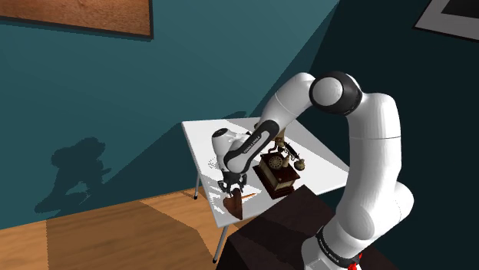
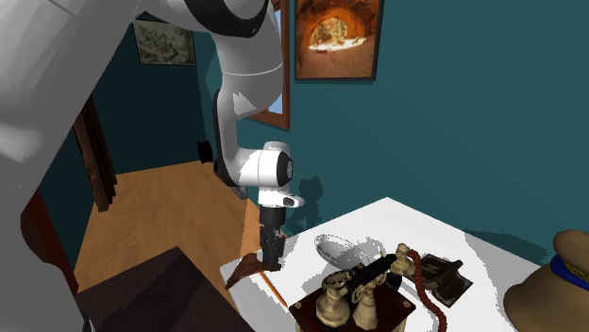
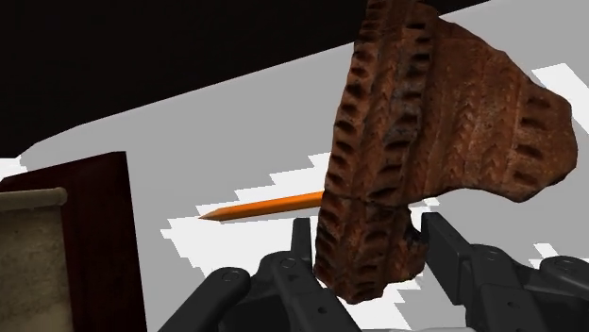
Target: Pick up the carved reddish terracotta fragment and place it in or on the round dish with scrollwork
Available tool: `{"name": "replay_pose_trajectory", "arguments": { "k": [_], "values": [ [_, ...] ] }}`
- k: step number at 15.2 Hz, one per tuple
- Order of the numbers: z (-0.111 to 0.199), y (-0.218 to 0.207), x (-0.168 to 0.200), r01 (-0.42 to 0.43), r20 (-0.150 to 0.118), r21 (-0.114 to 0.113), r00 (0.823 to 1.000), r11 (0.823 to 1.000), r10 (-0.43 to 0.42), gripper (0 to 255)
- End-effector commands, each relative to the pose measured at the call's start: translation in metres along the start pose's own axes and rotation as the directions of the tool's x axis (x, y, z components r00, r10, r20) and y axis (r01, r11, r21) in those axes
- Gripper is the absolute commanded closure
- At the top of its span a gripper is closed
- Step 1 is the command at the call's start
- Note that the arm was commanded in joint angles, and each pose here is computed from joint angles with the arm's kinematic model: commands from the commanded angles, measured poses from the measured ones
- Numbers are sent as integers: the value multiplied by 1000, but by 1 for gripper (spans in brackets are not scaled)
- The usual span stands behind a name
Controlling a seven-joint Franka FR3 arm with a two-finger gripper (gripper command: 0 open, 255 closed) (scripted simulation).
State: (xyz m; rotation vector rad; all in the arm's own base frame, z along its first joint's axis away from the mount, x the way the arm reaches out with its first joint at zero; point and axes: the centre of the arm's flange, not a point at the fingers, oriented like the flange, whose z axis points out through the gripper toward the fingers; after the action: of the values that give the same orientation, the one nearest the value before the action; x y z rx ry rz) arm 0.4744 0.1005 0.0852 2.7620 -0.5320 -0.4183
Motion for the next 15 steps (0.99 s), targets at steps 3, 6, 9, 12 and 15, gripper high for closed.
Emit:
{"name": "replay_pose_trajectory", "arguments": {
  "k": [3, 6, 9, 12, 15],
  "values": [
    [-19, 8, -5, 0, 0, 0, 1000, 1000, 0, 255],
    [-34, 13, -9, 0, 0, 0, 1000, 1000, 0, 255],
    [-48, 18, -12, 0, 0, 0, 1000, 1000, 0, 255],
    [-63, 24, -16, 0, 0, 0, 1000, 1000, 0, 255],
    [-77, 29, -19, 0, 0, 0, 1000, 1000, 0, 255]
  ]
}}
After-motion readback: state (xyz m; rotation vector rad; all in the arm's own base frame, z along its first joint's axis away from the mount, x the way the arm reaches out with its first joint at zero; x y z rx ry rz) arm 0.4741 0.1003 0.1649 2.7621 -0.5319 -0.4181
